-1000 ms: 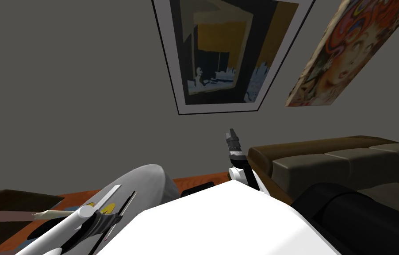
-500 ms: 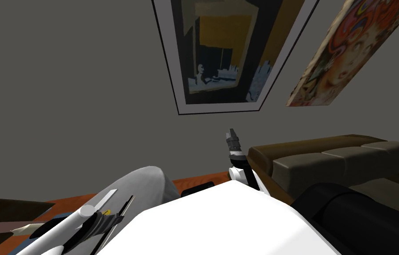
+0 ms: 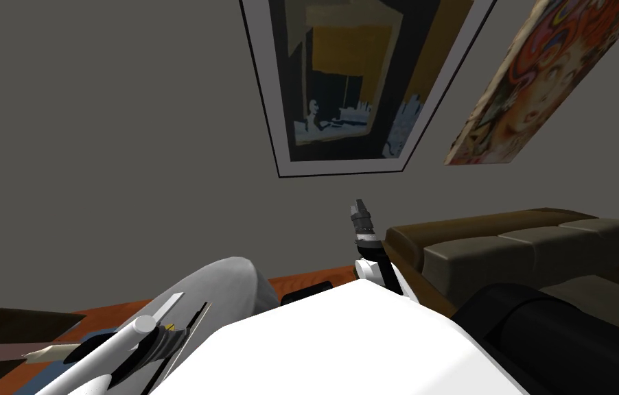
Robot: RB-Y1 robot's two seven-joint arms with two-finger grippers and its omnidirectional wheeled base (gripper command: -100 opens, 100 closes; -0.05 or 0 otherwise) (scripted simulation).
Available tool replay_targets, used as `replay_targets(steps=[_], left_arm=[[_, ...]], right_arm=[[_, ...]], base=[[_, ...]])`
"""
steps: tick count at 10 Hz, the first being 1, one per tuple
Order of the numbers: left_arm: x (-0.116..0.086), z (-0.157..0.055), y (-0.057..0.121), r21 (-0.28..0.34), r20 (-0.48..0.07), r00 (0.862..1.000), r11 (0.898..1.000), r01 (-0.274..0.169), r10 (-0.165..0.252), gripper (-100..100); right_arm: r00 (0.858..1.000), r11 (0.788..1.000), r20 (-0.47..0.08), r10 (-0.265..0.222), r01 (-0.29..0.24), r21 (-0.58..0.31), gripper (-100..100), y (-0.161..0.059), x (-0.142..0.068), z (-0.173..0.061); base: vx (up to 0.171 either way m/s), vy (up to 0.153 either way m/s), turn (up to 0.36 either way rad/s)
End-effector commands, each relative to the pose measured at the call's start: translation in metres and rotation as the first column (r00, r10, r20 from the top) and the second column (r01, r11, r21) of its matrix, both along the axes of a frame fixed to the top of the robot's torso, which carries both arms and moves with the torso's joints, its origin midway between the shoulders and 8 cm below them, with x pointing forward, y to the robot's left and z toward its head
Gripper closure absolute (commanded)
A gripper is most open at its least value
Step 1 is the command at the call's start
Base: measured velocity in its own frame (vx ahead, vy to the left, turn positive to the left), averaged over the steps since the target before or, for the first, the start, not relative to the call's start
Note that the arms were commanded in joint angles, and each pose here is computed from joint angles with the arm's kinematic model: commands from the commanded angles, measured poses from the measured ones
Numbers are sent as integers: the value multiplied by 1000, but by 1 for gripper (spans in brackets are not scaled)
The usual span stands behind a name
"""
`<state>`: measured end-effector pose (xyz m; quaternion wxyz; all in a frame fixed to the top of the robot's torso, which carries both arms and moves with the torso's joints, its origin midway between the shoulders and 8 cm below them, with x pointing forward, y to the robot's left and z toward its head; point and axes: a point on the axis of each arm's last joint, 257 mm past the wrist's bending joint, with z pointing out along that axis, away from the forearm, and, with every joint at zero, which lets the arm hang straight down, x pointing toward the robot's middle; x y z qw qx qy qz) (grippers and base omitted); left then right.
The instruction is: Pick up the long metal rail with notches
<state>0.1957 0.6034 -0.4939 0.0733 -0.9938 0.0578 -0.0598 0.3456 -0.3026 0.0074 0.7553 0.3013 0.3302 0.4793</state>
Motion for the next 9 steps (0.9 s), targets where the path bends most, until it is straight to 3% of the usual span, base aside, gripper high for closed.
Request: replay_targets(steps=[1,3,4,5,8,9], left_arm=[[0,0,0,0,0,1000,1000,0,0,100],[0,0,0,1,0,1000,1000,-1,1,100],[0,0,0,1,0,1000,1000,-1,1,0],[-2,10,6,2,-2,1000,1000,0,0,100],[-3,14,9,4,-2,1000,1000,-1,1,100],[-4,14,9,2,-3,1000,1000,-1,1,0]], right_arm=[[1000,1000,0,0,0,0,0,0,0,0],[1000,1000,0,0,0,0,0,0,0,0],[1000,1000,0,0,0,0,0,0,0,0],[1000,1000,0,0,0,0,0,0,0,0],[1000,1000,0,0,0,0,0,0,0,0],[1000,1000,0,0,0,0,0,0,0,0]], base=[[0,0,0],[0,0,0],[0,0,0],[-2,-25,-1],[4,-28,5],[0,0,0]])
